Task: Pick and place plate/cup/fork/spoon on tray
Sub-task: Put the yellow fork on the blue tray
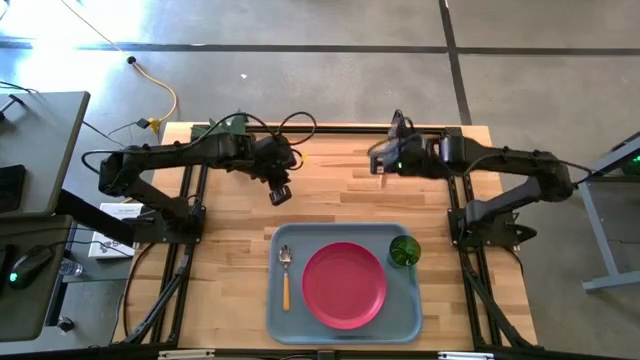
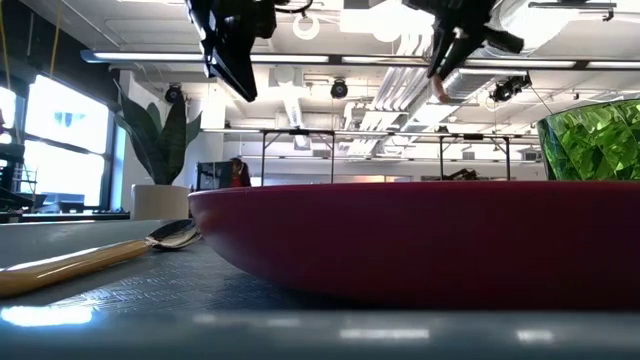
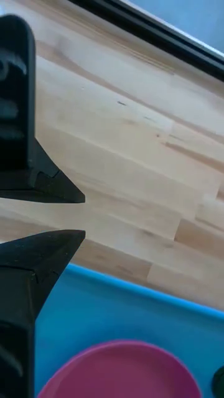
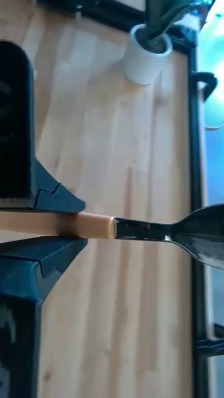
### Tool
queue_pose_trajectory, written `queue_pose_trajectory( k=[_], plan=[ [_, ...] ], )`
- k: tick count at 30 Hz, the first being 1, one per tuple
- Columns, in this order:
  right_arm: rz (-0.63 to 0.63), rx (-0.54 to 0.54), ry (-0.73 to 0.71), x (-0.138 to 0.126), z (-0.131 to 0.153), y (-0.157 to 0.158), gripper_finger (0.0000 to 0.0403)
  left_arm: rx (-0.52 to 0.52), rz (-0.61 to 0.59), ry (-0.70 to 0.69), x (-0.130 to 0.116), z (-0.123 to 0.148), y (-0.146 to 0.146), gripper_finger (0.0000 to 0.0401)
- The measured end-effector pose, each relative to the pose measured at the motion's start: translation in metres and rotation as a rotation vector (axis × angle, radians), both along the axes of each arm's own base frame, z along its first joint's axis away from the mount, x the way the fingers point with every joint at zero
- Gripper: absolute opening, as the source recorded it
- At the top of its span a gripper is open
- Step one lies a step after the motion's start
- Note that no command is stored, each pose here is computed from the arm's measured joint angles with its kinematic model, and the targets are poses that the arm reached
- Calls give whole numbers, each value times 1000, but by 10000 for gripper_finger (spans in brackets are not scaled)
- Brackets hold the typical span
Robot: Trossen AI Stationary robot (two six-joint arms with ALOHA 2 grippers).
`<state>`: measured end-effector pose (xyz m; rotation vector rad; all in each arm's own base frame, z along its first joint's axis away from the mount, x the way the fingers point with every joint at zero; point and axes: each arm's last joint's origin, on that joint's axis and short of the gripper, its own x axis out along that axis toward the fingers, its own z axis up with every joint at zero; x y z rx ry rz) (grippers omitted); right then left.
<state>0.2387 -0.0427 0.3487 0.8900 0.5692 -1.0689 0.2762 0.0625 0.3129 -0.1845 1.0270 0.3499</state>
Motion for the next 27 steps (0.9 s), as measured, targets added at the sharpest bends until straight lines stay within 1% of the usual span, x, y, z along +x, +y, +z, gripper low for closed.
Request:
queue_pose_trajectory(
  k=[4,7,15,21,27],
  plan=[
    [2,-42,-42,3,5,-27,18,-13,55,-13,-1,0,8,70],
    [32,-87,-93,5,10,-45,18,-18,87,-18,-3,0,13,70],
    [74,-184,-186,2,22,-82,18,-34,154,-26,-6,0,23,70],
    [112,-260,-257,1,32,-99,18,-38,181,-28,-7,0,28,70],
    [170,-342,-288,3,45,-104,18,-40,202,-30,-9,0,32,70]
  ],
)
